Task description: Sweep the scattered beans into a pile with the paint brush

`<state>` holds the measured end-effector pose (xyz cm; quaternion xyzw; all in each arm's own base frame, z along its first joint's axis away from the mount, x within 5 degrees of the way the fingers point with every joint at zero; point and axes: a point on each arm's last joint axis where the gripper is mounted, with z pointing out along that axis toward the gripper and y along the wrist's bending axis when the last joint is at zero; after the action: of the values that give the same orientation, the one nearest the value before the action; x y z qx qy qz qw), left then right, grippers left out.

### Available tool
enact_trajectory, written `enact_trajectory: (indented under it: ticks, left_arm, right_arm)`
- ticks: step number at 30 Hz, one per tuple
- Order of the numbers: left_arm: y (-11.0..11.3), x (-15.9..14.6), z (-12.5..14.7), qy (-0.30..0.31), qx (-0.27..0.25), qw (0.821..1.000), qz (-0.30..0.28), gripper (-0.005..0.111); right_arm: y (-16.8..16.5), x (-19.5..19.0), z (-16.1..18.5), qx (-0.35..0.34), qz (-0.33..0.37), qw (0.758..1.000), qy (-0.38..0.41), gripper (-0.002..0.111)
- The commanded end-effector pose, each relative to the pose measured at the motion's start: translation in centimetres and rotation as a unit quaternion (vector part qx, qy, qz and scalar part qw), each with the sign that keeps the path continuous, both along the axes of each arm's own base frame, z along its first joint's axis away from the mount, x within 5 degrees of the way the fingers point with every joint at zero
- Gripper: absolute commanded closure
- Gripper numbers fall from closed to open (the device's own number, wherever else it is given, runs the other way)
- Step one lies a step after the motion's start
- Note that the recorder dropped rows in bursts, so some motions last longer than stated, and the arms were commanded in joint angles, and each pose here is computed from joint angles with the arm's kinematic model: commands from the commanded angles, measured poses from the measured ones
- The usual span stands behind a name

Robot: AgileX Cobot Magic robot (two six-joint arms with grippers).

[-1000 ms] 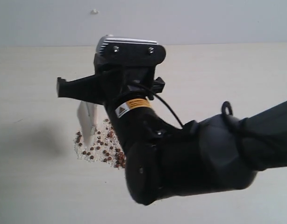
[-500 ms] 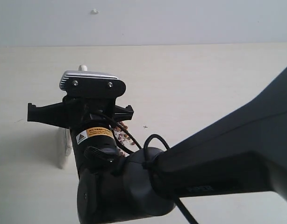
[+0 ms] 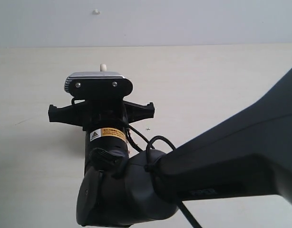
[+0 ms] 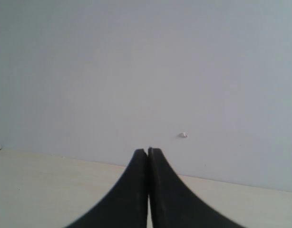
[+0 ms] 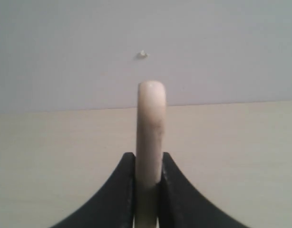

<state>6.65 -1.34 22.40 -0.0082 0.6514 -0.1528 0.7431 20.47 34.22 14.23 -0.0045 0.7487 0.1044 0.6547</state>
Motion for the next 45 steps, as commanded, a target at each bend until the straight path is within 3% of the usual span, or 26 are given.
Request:
enact_trajectory:
  ticks: [1, 13, 18, 20, 31, 39, 45]
  left_arm:
    - [0.0, -0.1, 0.0, -0.003, -0.003, 1.0, 0.0, 0.107]
    - [0.0, -0.1, 0.0, -0.003, -0.003, 1.0, 0.0, 0.107]
    - [0.0, -0.1, 0.0, -0.003, -0.003, 1.0, 0.0, 0.107]
    - [0.0, -0.1, 0.0, -0.003, -0.003, 1.0, 0.0, 0.107]
    - [0.0, -0.1, 0.0, -0.003, -0.003, 1.0, 0.0, 0.107]
    - [0.0, -0.1, 0.0, -0.003, -0.003, 1.0, 0.0, 0.107]
    - [0.0, -0.1, 0.0, -0.003, -0.003, 1.0, 0.0, 0.107]
  right_arm:
    - [-0.3, 0.0, 0.0, -0.031, -0.017, 0.999, -0.004, 0.108]
    - [-0.1, -0.2, 5.7, 0.035, 0.025, 0.997, -0.06, 0.108]
    - [-1.5, 2.9, 4.2, 0.174, -0.009, 0.985, 0.006, 0.108]
    - [-1.6, 3.4, 3.8, 0.195, -0.011, 0.981, 0.01, 0.108]
    - [-0.8, 4.2, 1.1, 0.186, -0.02, 0.982, 0.029, 0.108]
    - [-1.8, 4.2, 0.7, 0.091, -0.067, 0.993, 0.032, 0.108]
    - [-2.2, 4.1, 1.7, 0.06, -0.083, 0.994, 0.024, 0.108]
